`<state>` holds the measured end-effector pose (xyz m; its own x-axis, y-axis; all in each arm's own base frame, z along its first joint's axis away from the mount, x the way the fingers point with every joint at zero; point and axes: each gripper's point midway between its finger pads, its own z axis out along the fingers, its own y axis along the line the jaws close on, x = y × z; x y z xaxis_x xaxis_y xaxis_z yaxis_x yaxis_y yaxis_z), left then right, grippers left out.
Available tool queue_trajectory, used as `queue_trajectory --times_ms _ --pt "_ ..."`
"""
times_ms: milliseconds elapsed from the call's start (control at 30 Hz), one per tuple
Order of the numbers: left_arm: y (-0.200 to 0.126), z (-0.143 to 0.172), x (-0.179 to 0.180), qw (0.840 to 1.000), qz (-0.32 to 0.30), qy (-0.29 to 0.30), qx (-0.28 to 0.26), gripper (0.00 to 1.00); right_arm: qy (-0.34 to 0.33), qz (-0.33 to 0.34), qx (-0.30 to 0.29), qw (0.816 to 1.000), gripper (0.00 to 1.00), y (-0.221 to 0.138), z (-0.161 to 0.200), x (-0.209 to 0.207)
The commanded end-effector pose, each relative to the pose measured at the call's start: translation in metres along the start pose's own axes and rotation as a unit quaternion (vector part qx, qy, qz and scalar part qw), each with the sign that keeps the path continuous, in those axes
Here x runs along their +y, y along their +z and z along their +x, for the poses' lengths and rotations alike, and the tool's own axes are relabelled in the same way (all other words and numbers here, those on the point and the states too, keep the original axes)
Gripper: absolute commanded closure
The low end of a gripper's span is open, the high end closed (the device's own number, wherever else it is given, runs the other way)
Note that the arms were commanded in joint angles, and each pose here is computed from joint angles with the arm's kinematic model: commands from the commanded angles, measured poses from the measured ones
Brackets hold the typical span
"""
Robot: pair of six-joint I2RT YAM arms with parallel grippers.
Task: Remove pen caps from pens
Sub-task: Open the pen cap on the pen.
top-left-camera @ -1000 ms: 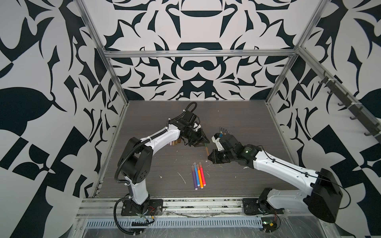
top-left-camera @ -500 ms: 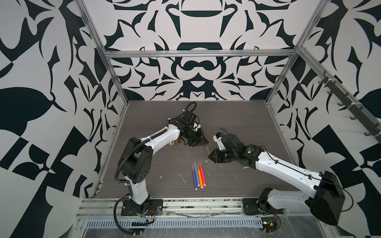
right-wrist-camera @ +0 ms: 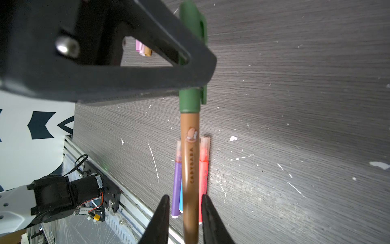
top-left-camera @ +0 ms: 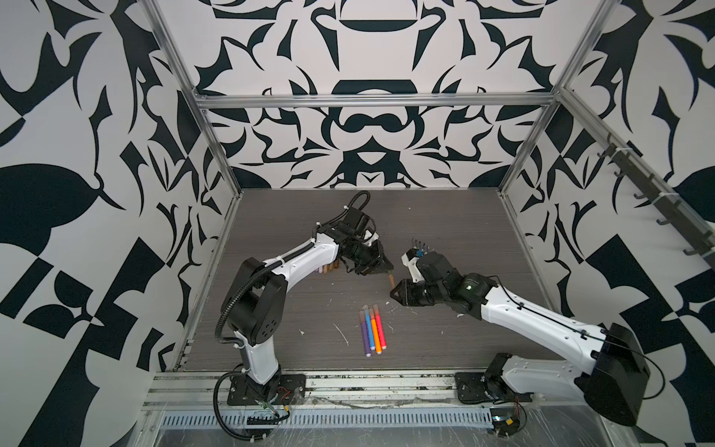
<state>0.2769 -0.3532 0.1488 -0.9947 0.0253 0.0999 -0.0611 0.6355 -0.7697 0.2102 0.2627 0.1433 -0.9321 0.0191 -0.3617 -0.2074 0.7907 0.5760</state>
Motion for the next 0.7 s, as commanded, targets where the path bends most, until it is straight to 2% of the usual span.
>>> queue_trajectory --times_ms 0,100,200,433,667 --pt "-0.002 -0.002 -0.014 1.000 0.016 0.009 0.002 1.00 0.001 -0.005 -0.014 1.000 0.74 0.001 -0.007 0.002" --pt "-0.001 -0.002 -0.014 1.000 0.017 0.010 0.003 1.00 0.000 -0.006 -0.013 1.000 0.83 0.002 -0.006 0.002" --pt "0.000 -0.002 -0.014 1.000 0.017 0.011 0.004 1.00 -0.002 -0.007 -0.011 1.000 0.99 0.001 -0.006 0.002" --pt "-0.006 -0.024 -0.012 1.000 0.000 0.024 -0.015 1.00 0.002 -0.004 -0.004 1.000 1.00 0.001 0.003 -0.005" --pt "-0.036 -0.087 -0.006 0.997 -0.014 0.025 -0.072 1.00 0.040 -0.017 -0.008 0.999 1.00 -0.001 0.021 -0.015"
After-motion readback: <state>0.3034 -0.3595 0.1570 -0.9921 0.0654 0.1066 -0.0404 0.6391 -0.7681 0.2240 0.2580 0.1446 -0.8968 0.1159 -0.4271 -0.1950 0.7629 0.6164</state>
